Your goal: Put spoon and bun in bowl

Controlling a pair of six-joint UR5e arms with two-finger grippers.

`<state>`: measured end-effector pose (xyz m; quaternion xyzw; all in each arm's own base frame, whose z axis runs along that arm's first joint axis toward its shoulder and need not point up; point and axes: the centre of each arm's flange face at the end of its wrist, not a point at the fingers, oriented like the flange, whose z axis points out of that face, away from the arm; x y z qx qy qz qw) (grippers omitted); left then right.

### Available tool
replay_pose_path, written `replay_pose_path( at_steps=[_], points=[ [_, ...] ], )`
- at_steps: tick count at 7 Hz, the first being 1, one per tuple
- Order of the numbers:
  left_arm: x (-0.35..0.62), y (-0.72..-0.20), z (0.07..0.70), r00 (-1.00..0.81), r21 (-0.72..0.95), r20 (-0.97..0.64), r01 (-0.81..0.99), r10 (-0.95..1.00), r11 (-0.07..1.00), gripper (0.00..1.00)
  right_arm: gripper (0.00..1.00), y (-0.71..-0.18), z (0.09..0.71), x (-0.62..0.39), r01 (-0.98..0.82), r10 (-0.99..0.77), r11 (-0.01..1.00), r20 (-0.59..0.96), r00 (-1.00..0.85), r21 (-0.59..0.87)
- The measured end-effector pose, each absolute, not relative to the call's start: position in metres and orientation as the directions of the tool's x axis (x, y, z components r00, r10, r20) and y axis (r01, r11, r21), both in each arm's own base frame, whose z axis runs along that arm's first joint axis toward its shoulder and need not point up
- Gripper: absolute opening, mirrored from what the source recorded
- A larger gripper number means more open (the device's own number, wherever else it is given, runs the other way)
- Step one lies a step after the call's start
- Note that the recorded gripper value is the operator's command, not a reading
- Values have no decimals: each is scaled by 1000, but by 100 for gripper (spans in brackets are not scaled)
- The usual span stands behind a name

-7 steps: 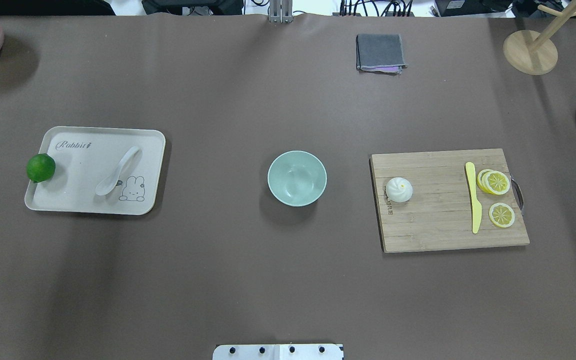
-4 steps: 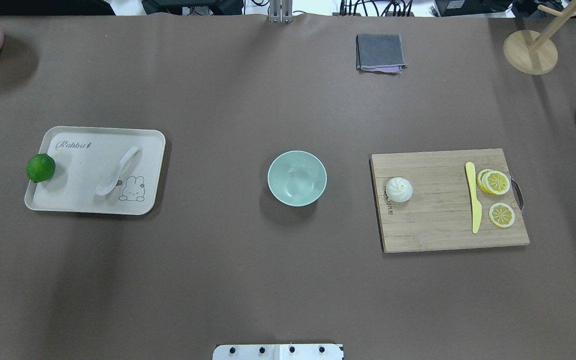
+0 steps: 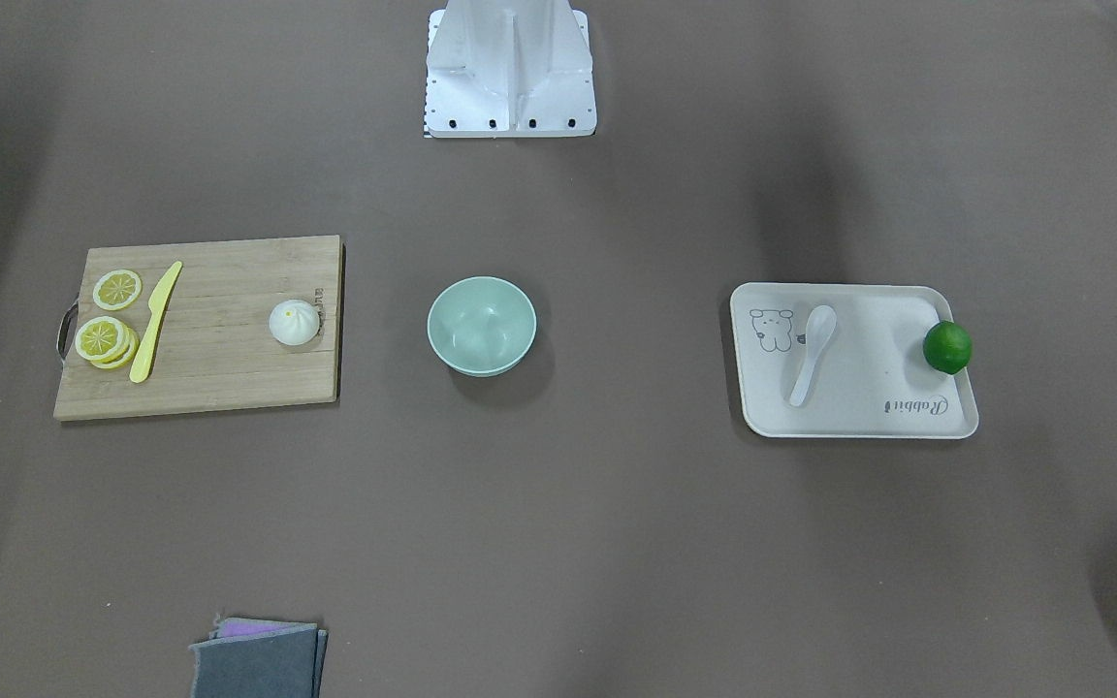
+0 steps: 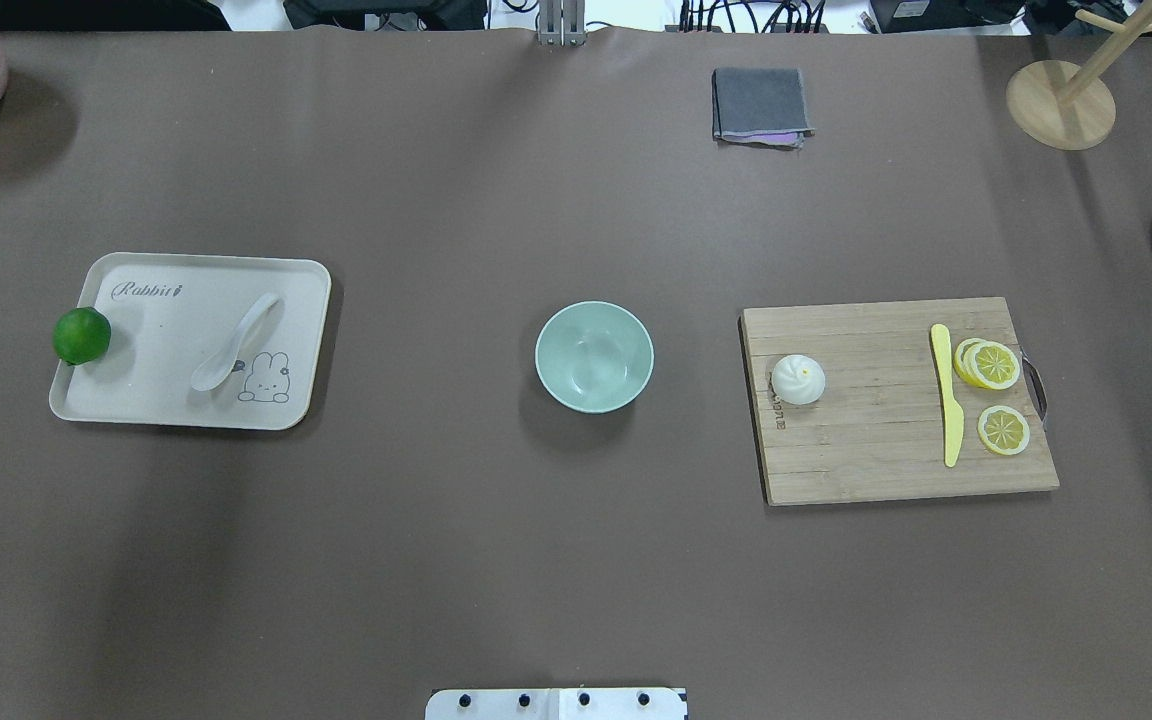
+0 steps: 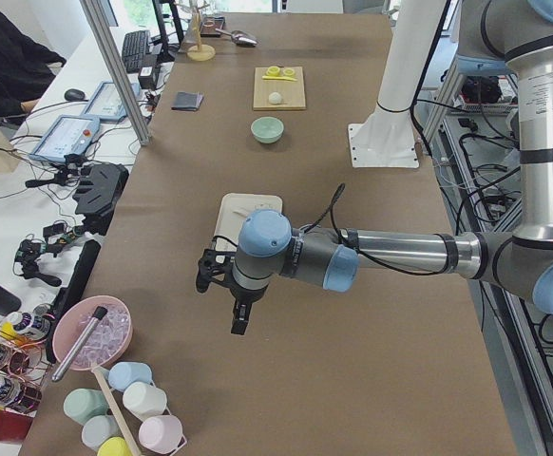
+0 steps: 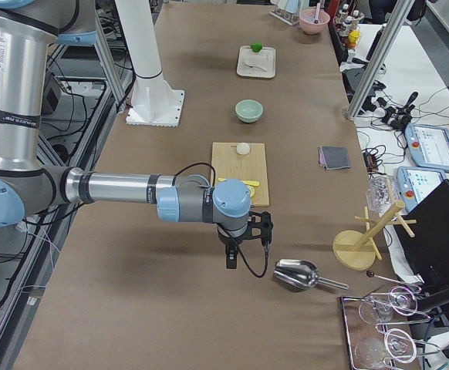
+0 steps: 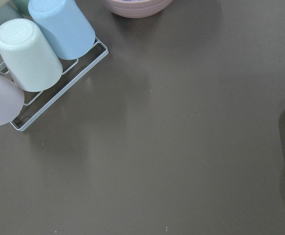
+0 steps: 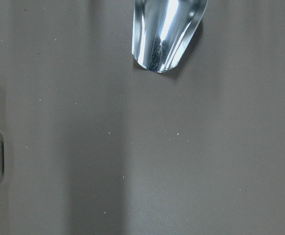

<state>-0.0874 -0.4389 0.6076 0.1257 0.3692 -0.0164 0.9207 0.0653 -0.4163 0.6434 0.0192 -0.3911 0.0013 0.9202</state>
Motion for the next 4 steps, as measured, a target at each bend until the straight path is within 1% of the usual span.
replay_pose_path(
  at_steps=[4],
  points=[
    [-87,-440,605,726,225,-684,123,67,967,98,100,-418,641,65,-18,-16,999,720,693,39]
  ],
)
